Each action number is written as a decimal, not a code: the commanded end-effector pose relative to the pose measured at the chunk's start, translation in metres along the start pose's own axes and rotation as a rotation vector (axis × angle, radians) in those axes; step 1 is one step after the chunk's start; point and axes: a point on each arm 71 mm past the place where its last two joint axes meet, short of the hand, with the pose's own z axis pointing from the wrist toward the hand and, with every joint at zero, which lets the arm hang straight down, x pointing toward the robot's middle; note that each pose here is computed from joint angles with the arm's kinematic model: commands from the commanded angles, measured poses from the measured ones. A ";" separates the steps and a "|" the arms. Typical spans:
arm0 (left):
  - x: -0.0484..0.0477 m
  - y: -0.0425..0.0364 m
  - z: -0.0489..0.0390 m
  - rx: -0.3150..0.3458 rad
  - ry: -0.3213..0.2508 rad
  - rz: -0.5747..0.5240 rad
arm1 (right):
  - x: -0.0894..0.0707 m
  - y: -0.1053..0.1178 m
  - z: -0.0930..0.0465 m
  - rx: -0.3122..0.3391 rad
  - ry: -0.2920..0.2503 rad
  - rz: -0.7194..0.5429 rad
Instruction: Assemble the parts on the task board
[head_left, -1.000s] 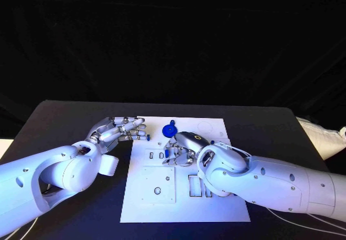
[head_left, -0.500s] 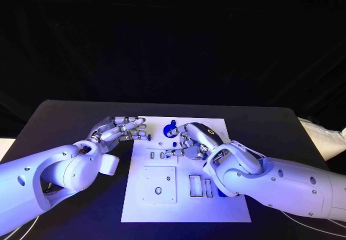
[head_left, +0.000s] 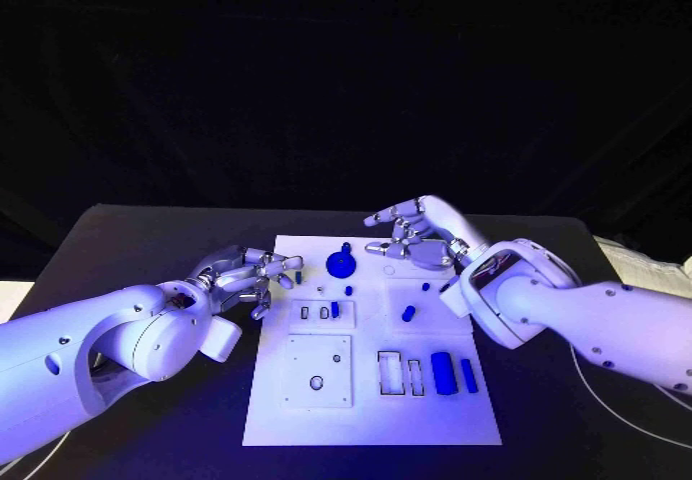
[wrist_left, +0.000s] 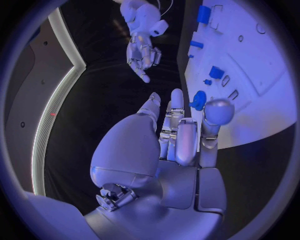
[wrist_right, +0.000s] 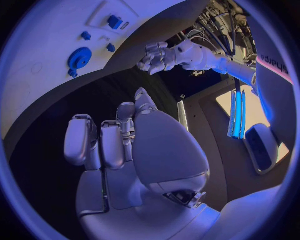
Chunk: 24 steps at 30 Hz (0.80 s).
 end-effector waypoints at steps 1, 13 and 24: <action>0.0046 0.0063 0.0017 -0.269 0.125 0.318 | -0.014 -0.013 0.003 0.092 -0.016 0.231; 0.0077 -0.0312 0.0294 -0.407 0.107 0.768 | -0.034 -0.025 0.008 0.118 -0.078 0.200; 0.0277 -0.0433 0.0588 -0.419 0.097 0.859 | -0.032 -0.029 0.012 0.137 -0.078 0.194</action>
